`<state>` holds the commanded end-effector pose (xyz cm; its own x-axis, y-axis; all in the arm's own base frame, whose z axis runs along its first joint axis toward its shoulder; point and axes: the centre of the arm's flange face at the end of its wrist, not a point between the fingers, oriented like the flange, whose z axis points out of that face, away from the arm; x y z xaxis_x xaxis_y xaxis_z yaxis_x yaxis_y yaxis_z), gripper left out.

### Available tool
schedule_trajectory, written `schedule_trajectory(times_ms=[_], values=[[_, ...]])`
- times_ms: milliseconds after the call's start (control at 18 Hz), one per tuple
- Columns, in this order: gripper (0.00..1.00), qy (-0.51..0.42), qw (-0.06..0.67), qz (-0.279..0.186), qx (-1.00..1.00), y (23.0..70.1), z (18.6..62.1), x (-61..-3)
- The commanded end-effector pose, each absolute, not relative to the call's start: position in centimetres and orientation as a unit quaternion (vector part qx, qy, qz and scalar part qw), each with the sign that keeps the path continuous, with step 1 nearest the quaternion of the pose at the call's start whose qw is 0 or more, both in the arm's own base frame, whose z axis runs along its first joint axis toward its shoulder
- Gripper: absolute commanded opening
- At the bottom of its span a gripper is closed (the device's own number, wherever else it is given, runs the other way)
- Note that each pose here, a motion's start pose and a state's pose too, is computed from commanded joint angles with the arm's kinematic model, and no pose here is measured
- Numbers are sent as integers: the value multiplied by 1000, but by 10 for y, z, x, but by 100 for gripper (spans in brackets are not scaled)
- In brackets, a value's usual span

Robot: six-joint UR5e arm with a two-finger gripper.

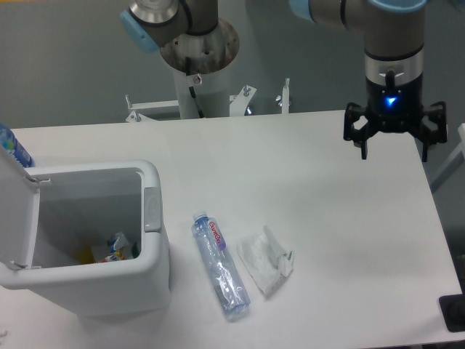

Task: Place the trash in the trash can
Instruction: 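Move the open gripper over the crumpled clear plastic wrapper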

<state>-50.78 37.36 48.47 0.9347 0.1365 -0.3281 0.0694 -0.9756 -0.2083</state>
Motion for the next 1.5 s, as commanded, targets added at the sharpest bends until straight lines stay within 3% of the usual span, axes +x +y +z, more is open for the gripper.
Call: schedule_trajectory(times_ms=[556,833,1000,1500], values=[[100,-56,94,159,-981,378,465,-512],[100,-56,78,129,-987,376,421,-504],[100,-72,88,136,-984,379,402,-497],[100,-130,85,43,-987,440,315,-465]])
